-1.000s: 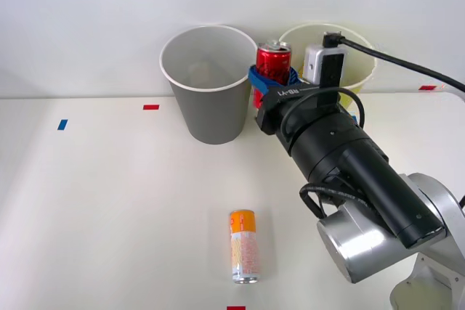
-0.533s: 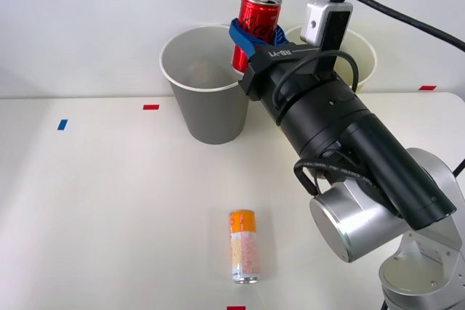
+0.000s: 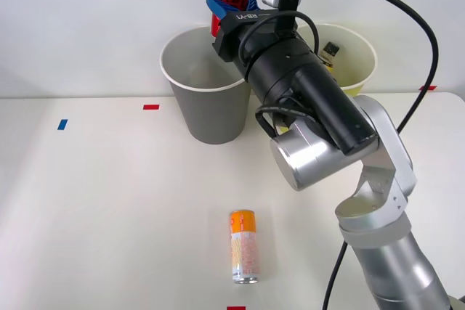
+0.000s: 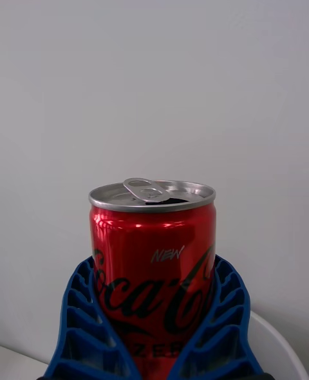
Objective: Put cans in the gray bin, plastic bottles in the light green bin
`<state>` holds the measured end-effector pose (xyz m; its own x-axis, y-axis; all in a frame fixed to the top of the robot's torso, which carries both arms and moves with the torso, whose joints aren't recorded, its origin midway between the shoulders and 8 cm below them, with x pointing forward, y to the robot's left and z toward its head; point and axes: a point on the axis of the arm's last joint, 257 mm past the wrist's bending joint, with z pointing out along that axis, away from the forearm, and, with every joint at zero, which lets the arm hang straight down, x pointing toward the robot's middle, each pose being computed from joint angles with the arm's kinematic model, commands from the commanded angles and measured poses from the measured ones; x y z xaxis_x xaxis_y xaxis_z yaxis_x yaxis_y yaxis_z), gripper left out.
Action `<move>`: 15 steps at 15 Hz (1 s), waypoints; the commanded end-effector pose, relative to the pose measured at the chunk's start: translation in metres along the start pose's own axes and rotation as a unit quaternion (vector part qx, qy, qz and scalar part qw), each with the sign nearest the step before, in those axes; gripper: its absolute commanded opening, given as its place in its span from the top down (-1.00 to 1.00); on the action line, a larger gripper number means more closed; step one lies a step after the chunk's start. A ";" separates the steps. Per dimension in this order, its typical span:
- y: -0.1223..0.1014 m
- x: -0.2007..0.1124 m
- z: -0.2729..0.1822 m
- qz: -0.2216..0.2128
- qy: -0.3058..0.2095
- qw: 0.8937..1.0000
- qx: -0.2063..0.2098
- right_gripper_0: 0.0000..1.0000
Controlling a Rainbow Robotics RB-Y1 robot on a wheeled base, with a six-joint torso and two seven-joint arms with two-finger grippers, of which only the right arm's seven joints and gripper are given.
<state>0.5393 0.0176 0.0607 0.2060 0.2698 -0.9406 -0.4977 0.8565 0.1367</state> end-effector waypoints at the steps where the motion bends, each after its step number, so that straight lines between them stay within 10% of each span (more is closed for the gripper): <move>1: 0.000 0.009 0.023 -0.020 -0.007 1.000 -0.002 1.00; 9: 0.000 0.039 0.053 -0.055 0.018 0.998 -0.006 1.00; 11: 0.000 0.040 0.053 -0.063 0.018 0.998 -0.007 -0.68; 12: 0.000 0.039 0.053 -0.063 0.017 0.998 -0.007 -1.00; 15: -0.003 0.034 0.052 -0.068 0.005 0.998 -0.012 -1.00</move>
<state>0.5919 0.0486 0.0425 0.2521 0.1452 -0.9567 -0.4829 0.8757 0.0057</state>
